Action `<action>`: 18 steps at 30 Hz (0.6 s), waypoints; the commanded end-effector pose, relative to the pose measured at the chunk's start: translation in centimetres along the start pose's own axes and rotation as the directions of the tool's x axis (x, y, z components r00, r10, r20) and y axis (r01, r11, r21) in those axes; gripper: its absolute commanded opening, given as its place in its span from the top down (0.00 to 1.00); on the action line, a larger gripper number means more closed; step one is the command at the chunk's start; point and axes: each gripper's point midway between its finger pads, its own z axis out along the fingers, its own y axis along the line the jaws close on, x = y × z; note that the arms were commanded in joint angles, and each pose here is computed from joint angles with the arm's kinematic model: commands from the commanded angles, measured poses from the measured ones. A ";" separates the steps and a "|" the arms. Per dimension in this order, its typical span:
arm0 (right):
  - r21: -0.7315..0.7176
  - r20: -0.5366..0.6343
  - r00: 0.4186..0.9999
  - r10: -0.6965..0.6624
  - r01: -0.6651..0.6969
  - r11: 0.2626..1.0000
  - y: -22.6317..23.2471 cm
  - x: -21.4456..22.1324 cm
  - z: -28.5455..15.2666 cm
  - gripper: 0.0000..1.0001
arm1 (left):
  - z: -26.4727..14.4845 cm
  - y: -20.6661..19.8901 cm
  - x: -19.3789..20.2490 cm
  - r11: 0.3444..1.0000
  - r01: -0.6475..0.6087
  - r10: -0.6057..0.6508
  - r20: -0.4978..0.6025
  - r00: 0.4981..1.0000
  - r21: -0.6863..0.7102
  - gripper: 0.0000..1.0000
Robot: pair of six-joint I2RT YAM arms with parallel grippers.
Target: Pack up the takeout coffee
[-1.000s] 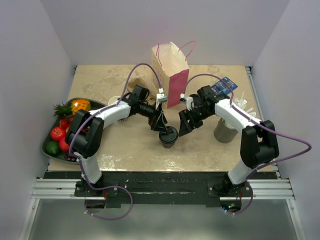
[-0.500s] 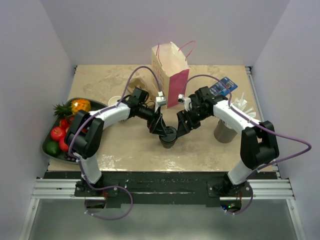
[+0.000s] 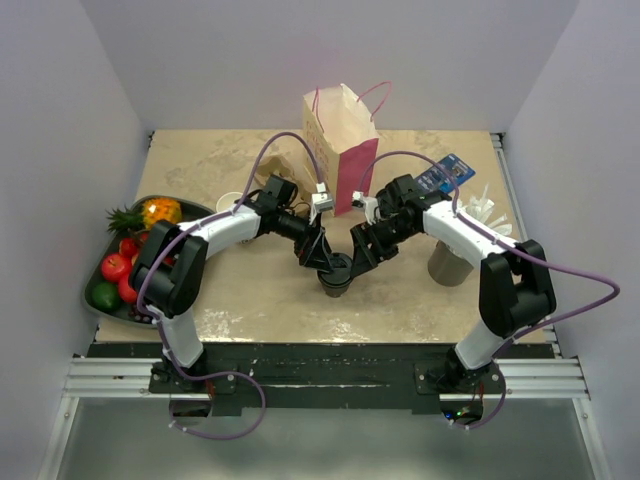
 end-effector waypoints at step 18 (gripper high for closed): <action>0.225 -0.135 0.981 -0.136 0.164 0.960 -3.7 1.5 1.2 0.22 | 0.7 0.3 0.8 1.000 0.000 0.000 0.000 1.000 0.010 0.05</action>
